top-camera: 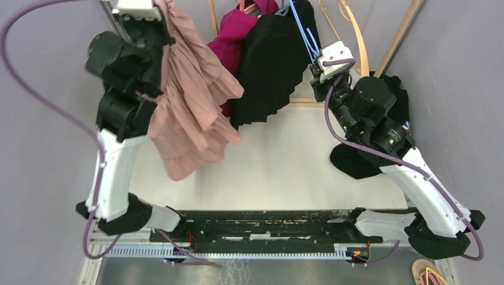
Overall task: Remove the skirt from the hanger
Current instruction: Place the skirt in the bin.
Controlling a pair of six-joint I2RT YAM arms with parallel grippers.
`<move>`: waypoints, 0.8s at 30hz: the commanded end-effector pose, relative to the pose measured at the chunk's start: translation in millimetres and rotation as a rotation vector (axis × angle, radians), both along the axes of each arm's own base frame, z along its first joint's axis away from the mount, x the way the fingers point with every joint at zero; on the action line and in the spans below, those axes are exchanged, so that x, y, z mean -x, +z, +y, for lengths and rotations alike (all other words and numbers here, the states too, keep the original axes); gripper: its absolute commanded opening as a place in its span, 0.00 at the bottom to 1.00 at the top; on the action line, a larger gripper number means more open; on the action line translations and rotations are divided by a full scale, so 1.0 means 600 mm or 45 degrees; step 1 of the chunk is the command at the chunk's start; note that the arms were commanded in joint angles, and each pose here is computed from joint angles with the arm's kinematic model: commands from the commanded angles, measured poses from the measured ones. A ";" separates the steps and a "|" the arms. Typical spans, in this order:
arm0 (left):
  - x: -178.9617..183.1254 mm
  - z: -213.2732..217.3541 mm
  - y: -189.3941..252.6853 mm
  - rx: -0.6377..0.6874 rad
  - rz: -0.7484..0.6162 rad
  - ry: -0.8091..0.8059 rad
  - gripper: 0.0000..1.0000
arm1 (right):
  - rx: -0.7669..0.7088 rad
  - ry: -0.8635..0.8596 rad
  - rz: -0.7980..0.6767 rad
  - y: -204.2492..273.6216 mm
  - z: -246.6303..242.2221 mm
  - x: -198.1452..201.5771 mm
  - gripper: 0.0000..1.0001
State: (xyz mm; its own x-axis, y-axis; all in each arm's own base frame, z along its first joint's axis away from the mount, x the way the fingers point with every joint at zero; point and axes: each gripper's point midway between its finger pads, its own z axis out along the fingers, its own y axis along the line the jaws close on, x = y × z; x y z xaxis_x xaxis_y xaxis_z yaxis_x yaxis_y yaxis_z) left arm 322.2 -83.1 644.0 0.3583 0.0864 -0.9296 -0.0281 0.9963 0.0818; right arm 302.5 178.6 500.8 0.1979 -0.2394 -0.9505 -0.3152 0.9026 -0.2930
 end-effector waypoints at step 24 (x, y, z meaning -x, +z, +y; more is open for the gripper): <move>-0.211 0.330 -0.015 0.056 -0.135 0.728 0.03 | 0.087 -0.087 -0.008 -0.017 -0.013 -0.034 0.01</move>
